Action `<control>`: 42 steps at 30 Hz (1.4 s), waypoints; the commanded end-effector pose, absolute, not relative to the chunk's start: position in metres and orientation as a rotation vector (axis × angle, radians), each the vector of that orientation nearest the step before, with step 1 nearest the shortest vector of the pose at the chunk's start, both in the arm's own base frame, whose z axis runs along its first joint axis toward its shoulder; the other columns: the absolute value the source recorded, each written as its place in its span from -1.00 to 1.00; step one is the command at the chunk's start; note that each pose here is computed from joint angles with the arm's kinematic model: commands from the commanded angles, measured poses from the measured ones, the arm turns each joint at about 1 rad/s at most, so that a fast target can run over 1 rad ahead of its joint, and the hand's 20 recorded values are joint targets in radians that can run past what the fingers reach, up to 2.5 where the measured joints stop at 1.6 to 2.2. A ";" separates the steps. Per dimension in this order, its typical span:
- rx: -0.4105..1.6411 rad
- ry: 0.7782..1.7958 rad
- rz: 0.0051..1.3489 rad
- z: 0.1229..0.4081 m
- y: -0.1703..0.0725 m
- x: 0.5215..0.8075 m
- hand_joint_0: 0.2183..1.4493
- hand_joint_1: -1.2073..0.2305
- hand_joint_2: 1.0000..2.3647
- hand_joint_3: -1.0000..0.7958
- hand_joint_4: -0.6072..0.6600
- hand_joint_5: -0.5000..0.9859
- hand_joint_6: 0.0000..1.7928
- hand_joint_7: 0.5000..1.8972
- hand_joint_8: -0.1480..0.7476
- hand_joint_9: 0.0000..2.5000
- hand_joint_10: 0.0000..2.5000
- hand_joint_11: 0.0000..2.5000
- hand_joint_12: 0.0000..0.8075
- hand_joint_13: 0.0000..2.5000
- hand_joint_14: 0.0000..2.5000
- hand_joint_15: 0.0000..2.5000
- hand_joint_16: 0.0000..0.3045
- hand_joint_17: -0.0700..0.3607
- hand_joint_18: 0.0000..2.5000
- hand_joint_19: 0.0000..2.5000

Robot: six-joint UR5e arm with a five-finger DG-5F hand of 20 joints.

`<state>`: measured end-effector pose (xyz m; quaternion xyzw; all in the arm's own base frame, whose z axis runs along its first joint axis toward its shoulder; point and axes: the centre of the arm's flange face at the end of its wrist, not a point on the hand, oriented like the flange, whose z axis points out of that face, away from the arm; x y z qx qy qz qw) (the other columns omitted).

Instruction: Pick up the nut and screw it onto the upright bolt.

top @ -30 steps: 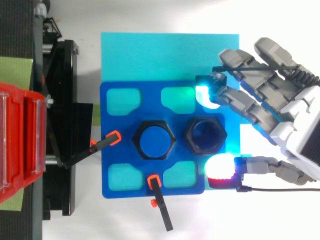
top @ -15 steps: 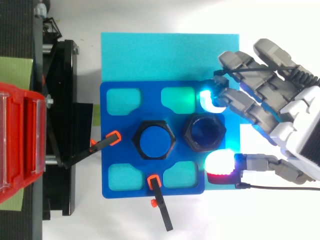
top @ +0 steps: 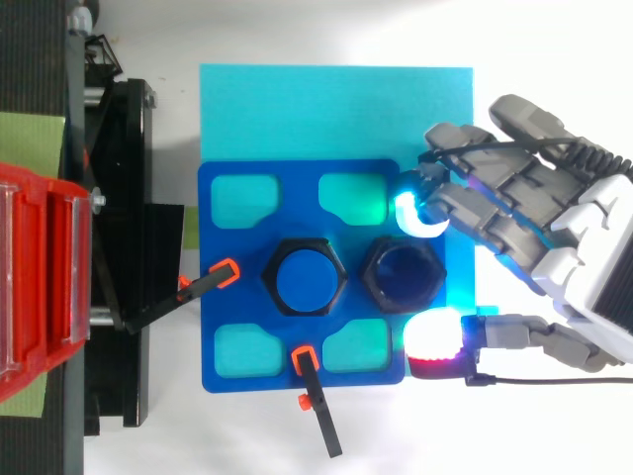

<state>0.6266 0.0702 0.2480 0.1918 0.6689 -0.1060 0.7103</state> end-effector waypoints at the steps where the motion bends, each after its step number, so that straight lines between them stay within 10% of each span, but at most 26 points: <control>1: 0.421 1.485 -0.218 0.249 0.070 0.627 -0.48 -0.16 -1.00 -0.44 0.46 -0.53 -0.44 0.01 0.02 -0.59 -1.00 -1.00 -0.09 -0.51 -1.00 -1.00 -0.70 -0.20 -0.61 -1.00; 26: 0.393 1.500 -0.195 0.361 0.037 0.581 -0.49 -0.15 -1.00 -0.44 0.47 -0.52 -0.44 0.02 0.02 -0.59 -1.00 -1.00 -0.09 -0.51 -1.00 -1.00 -0.70 -0.20 -0.60 -1.00; 42: 0.376 1.419 -0.113 0.378 0.019 0.633 -0.49 -0.14 -1.00 -0.44 0.47 -0.52 -0.44 0.02 0.02 -0.59 -1.00 -1.00 -0.09 -0.51 -1.00 -1.00 -0.70 -0.20 -0.60 -0.99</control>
